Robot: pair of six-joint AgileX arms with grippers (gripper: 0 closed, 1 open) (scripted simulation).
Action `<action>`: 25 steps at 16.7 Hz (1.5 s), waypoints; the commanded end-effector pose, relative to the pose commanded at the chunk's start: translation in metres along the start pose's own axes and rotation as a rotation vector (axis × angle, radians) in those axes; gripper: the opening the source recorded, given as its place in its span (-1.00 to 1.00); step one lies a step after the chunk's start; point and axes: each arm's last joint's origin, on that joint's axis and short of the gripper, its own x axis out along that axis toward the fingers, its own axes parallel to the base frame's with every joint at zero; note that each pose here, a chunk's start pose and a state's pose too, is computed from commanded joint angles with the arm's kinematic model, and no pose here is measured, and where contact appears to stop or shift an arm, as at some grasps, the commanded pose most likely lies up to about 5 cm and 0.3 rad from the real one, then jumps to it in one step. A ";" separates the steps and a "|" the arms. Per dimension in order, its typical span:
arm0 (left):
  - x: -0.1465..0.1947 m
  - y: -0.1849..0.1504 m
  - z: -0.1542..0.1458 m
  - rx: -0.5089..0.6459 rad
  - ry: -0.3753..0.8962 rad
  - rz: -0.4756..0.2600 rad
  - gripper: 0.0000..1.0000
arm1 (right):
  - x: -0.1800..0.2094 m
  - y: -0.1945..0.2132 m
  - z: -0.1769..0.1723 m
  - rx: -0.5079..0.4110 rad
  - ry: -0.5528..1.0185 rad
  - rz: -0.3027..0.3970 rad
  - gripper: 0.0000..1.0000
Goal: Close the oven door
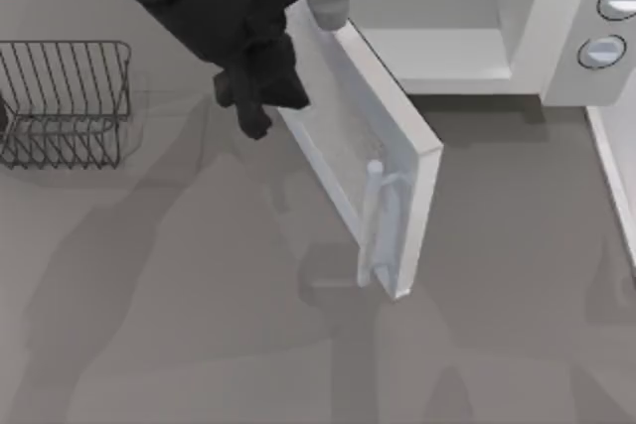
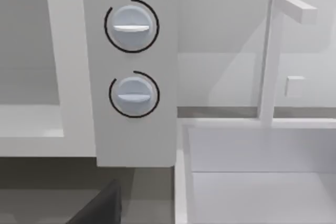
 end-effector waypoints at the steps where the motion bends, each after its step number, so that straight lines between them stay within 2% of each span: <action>1: 0.001 0.000 0.002 0.000 0.000 0.000 -1.00 | 0.000 0.000 0.000 0.000 0.000 0.000 1.00; 25: 0.023 -0.009 0.041 -0.007 -0.002 0.003 -1.00 | 0.000 0.000 0.000 0.000 0.000 0.000 1.00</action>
